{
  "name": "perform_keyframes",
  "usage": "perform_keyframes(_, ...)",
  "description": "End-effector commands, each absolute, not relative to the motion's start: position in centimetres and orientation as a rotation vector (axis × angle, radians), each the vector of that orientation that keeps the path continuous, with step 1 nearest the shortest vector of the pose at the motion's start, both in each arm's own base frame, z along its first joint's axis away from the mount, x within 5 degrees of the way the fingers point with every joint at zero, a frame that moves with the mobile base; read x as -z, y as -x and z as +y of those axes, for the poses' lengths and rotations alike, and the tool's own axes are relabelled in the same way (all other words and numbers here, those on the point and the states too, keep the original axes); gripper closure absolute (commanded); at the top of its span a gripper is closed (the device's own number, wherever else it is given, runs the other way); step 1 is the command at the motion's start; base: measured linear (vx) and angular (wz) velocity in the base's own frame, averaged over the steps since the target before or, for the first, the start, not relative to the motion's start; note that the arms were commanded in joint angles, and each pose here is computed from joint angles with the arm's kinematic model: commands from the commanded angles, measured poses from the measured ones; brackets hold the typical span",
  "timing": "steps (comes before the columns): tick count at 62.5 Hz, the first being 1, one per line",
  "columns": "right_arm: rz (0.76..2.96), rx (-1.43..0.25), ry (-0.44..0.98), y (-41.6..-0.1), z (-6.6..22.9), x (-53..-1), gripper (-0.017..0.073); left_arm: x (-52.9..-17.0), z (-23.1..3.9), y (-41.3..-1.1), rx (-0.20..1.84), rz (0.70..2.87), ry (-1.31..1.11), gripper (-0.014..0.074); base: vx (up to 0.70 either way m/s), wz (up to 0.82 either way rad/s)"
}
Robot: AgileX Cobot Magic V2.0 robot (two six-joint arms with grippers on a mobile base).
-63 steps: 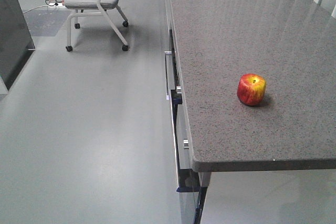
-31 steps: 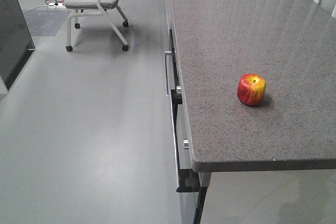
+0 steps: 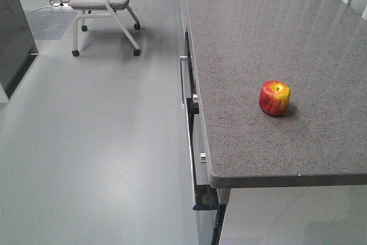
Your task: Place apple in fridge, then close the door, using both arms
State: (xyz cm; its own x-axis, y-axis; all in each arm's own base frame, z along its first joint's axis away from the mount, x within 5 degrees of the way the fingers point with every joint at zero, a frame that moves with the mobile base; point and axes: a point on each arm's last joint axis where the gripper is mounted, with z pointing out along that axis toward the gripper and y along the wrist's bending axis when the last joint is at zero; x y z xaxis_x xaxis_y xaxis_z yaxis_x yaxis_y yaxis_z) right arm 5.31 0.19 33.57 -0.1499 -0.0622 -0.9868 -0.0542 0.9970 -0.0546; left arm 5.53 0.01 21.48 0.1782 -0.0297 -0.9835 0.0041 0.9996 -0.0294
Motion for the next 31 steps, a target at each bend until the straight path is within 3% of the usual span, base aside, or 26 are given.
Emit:
perform_keyframes(1, 1.742, 0.023, 0.1, -6.5, 0.2, -36.6, 0.0563, -21.5, 0.0, -5.4, 0.029, 1.323, 0.025, 0.06, 0.0, 0.0)
perform_keyframes(19, 2.02, 0.013, 0.232, -12.1, 1.1, -38.3, 0.0492, -21.5, 0.0, -5.4, 0.029, 1.323, 0.025, 0.06, 0.0, 0.0)
perform_keyframes(31, 2.137, -0.051, 0.312, -16.7, 2.0, -36.8, 0.0246, -21.5, 0.0, -5.4, 0.029, 1.323, 0.025, 0.06, 0.0, 0.0)
